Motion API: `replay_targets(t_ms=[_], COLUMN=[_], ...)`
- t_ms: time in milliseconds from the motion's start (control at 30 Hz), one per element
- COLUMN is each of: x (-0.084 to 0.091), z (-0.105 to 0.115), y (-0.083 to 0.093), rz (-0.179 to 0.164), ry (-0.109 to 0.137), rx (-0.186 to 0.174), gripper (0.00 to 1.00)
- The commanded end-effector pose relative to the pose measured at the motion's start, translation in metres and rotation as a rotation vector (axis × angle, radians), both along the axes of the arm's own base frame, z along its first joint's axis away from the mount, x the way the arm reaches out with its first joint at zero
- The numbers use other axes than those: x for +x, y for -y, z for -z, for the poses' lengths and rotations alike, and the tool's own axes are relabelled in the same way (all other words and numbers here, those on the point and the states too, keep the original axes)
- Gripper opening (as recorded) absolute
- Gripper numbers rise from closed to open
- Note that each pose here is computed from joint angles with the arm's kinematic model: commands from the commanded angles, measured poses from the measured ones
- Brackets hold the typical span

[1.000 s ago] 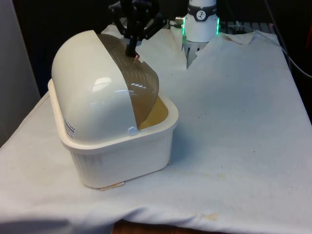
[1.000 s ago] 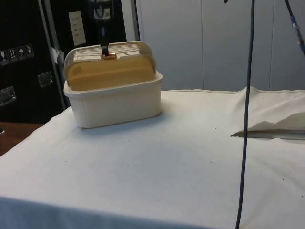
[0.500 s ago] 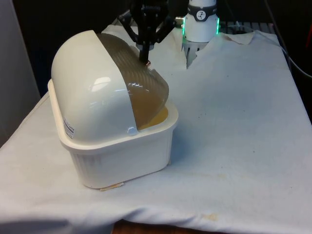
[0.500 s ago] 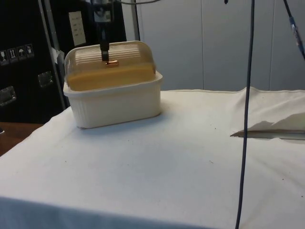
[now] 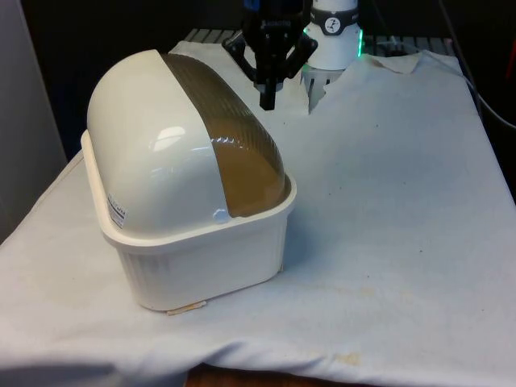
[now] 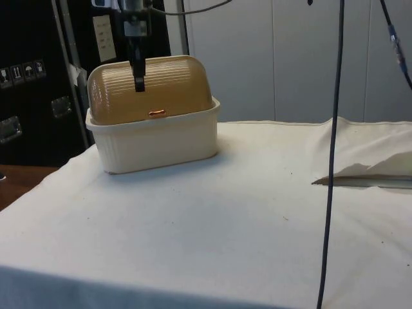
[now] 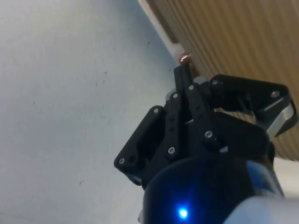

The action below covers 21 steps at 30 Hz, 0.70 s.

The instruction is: Open the lid, then close it.

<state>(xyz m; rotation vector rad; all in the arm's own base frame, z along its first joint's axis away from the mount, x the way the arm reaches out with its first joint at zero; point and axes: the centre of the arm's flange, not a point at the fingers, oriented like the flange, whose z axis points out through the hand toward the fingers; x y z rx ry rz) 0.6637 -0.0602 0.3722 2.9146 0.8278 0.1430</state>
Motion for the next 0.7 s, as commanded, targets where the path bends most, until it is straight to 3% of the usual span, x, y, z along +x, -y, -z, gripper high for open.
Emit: replay_targets(t_ms=[0,67,367,400,533,667], x=[-0.001,-0.001,-0.01,-0.007,-0.015,-0.017], z=[0.0,0.0,0.0,0.001,-0.001,-0.002], y=[-0.005,-0.003,-0.021,-0.019,-0.023,-0.022], rz=[-0.003,0.0,0.006,0.009,0.023,0.033], ry=[-0.011,-0.008,-0.055,-0.055,-0.067,-0.067], rx=[0.016,0.01,0.081,0.07,0.112,0.119], gripper=[0.0,0.0,0.0,0.0,0.0,0.0])
